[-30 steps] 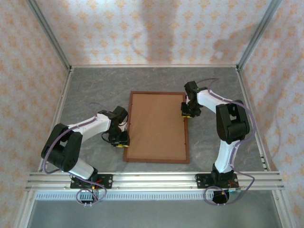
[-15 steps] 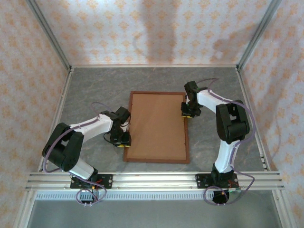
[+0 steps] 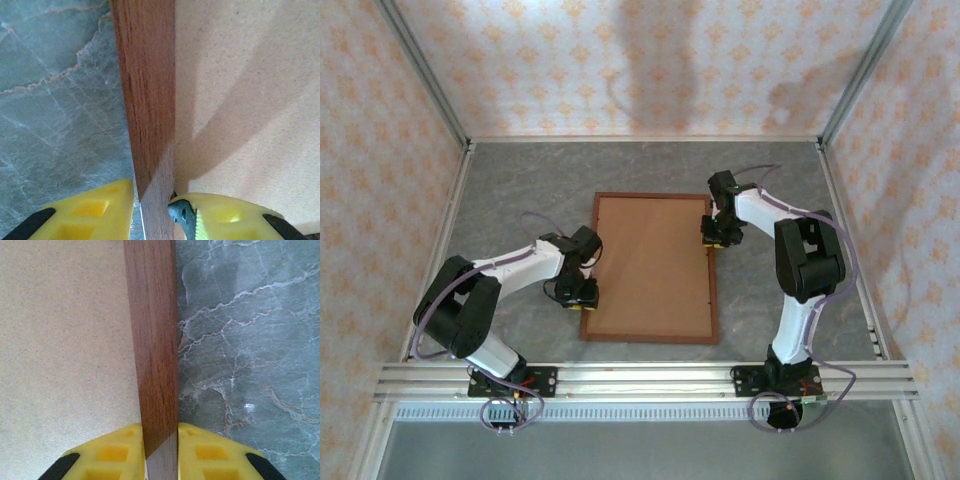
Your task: Put the photo into the frame
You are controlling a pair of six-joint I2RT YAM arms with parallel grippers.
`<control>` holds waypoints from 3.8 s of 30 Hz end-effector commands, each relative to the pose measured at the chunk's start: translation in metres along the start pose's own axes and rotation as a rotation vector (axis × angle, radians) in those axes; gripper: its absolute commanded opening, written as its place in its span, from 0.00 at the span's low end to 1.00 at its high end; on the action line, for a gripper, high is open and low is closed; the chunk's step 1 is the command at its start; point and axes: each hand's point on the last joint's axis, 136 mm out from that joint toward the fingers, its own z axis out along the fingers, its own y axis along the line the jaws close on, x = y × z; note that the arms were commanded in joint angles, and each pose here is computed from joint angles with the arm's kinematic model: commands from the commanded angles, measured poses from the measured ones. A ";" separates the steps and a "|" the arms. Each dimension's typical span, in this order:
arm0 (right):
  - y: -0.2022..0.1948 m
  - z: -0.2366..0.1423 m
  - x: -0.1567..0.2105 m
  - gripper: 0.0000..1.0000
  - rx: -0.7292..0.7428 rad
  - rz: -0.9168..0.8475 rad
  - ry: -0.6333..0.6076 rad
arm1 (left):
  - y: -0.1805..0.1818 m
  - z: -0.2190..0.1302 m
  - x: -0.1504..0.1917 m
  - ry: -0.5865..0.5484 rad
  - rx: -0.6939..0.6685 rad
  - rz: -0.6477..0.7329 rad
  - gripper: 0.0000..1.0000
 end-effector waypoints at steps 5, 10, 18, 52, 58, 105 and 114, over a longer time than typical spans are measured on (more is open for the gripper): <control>-0.002 0.030 0.007 0.19 0.010 -0.016 0.048 | -0.009 0.021 -0.010 -0.020 -0.001 0.025 0.36; -0.002 0.030 0.007 0.19 0.010 -0.015 0.052 | -0.011 0.022 -0.011 -0.019 0.000 0.029 0.37; -0.002 0.031 0.008 0.19 0.011 -0.015 0.054 | -0.009 0.023 -0.012 -0.023 -0.017 0.025 0.39; 0.007 0.003 -0.011 0.30 -0.050 0.032 -0.045 | 0.001 -0.056 -0.105 -0.404 0.227 -0.194 0.70; 0.000 -0.013 -0.020 0.54 -0.123 0.158 -0.127 | -0.014 -0.035 -0.134 -0.406 0.334 -0.257 0.72; -0.025 -0.065 0.017 0.99 -0.045 0.271 -0.322 | 0.035 -0.104 -0.274 -0.691 0.234 -0.159 0.92; -0.013 -0.026 0.029 0.96 -0.102 0.302 -0.272 | 0.021 -0.032 -0.286 -0.433 0.298 -0.104 0.90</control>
